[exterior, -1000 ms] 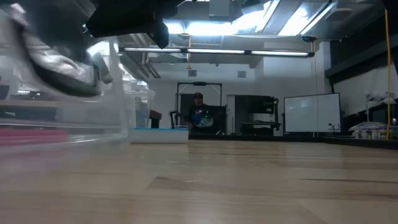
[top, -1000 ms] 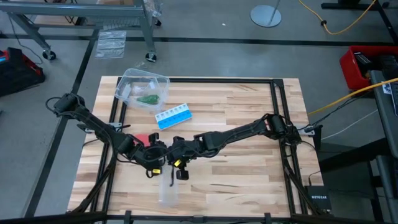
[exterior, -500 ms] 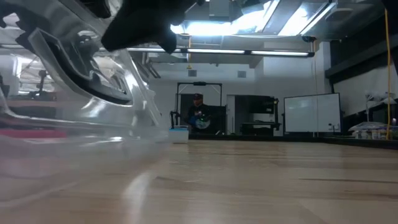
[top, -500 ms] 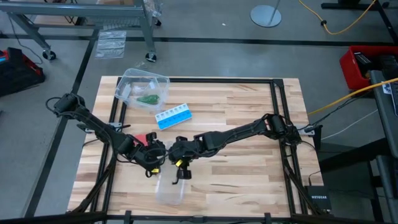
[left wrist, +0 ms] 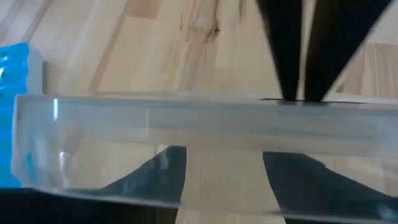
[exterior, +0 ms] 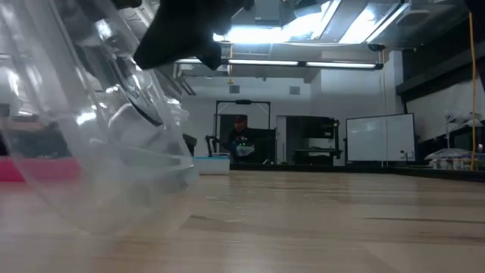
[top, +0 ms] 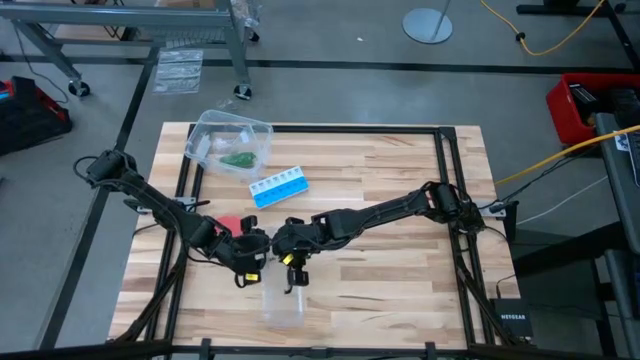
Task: Roll bandage
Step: Close the transparent container
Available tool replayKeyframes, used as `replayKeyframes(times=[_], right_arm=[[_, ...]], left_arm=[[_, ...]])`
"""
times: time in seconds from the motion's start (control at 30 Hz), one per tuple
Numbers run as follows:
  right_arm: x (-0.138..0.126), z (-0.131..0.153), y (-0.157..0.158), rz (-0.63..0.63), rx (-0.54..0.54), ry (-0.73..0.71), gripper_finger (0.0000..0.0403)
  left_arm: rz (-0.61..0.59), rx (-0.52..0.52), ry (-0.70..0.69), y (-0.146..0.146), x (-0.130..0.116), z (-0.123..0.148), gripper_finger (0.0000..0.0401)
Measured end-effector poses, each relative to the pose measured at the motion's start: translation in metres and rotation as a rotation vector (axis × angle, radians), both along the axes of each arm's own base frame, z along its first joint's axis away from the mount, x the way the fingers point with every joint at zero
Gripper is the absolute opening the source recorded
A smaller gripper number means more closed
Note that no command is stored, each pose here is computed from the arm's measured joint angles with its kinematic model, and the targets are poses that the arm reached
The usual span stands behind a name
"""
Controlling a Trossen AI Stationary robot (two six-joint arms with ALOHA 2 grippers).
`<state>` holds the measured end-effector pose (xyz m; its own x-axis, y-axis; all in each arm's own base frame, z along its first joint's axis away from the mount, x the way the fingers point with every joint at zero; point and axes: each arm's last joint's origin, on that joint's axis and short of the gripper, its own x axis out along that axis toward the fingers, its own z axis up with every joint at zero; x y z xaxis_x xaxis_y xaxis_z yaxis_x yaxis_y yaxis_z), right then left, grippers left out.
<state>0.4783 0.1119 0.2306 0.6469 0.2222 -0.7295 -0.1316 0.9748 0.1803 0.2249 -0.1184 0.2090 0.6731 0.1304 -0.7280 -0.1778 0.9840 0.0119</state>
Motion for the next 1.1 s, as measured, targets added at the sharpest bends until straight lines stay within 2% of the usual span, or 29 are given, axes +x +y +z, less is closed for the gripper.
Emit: replayKeyframes(times=[0.27, 0.5, 0.7, 1.1], right_arm=[[-0.007, -0.006, -0.004, -0.016, -0.013, 0.104, 0.004], [-0.007, -0.008, -0.008, -0.032, -0.025, 0.119, 0.004], [-0.002, -0.024, -0.014, -0.047, -0.033, 0.146, 0.004], [0.006, -0.023, -0.014, -0.039, -0.008, 0.071, 0.004]], left_arm=[[-0.005, -0.001, -0.01, 0.0, 0.0, 0.001, 0.0205], [-0.002, -0.022, -0.042, 0.001, -0.001, 0.008, 0.0205], [-0.006, -0.055, -0.102, 0.002, -0.003, 0.02, 0.0205], [-0.024, -0.07, -0.143, 0.0, -0.001, 0.023, 0.0205]])
